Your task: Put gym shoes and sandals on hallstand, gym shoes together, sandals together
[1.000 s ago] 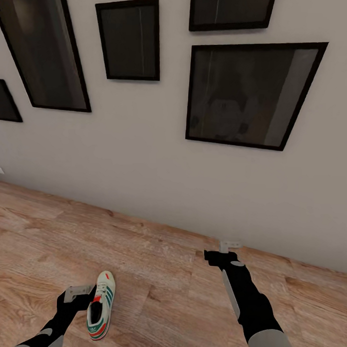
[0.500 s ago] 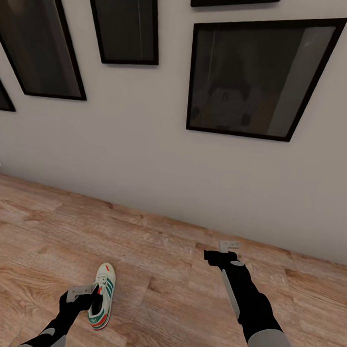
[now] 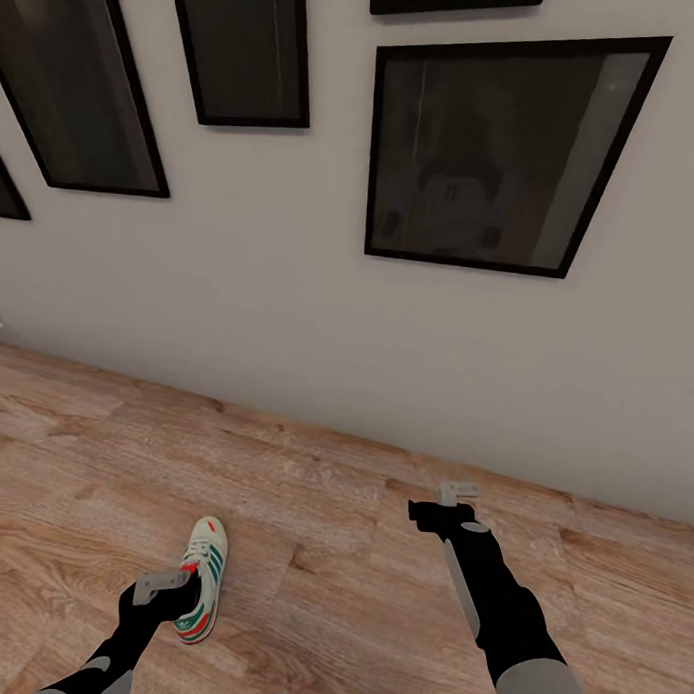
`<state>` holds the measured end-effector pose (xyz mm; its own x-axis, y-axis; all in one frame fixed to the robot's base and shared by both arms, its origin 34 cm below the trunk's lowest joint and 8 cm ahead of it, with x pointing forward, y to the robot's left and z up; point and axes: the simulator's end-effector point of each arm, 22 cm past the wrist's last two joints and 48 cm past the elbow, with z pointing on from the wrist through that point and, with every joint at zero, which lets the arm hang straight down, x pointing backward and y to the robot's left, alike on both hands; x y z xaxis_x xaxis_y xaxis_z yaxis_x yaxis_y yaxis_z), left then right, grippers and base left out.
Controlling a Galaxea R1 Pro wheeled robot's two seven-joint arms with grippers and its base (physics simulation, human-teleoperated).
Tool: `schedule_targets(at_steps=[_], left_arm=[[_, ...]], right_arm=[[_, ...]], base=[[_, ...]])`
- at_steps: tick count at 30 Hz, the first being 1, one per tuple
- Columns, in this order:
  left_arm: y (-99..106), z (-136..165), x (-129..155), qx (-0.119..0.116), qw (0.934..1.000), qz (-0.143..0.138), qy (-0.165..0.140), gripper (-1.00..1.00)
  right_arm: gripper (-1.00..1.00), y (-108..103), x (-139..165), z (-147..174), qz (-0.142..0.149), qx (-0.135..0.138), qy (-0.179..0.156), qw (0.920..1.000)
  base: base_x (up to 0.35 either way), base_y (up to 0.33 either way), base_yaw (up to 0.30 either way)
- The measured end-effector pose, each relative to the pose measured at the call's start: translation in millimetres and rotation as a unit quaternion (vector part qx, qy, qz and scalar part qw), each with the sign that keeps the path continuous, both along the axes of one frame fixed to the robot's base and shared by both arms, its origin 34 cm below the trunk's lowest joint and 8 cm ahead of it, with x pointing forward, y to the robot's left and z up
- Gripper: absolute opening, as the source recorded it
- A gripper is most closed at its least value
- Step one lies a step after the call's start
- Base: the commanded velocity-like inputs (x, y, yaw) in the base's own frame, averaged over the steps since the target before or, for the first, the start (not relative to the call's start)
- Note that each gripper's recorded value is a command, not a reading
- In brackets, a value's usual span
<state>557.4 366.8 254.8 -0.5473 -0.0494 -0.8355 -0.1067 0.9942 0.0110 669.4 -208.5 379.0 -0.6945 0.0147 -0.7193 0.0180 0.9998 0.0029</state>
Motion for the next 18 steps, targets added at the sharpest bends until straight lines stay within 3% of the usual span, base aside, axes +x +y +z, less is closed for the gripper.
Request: schedule_targets(at_steps=[14,18], left_arm=[[-0.8,-28.4,-14.8,0.0,0.9996,-0.001,0.028,1.0],[-2.9,-28.6,-9.5,0.002,0.9999,-0.004,0.012,1.0]], right_arm=[[1.0,-1.0,-8.8,-36.5,-0.001,0.0,0.03,0.9995],[1.0,-0.8,-12.6,-50.0,-0.001,0.0,0.042,0.9991]], base=[[0.0,0.0,0.0],[0.0,0.0,0.0]])
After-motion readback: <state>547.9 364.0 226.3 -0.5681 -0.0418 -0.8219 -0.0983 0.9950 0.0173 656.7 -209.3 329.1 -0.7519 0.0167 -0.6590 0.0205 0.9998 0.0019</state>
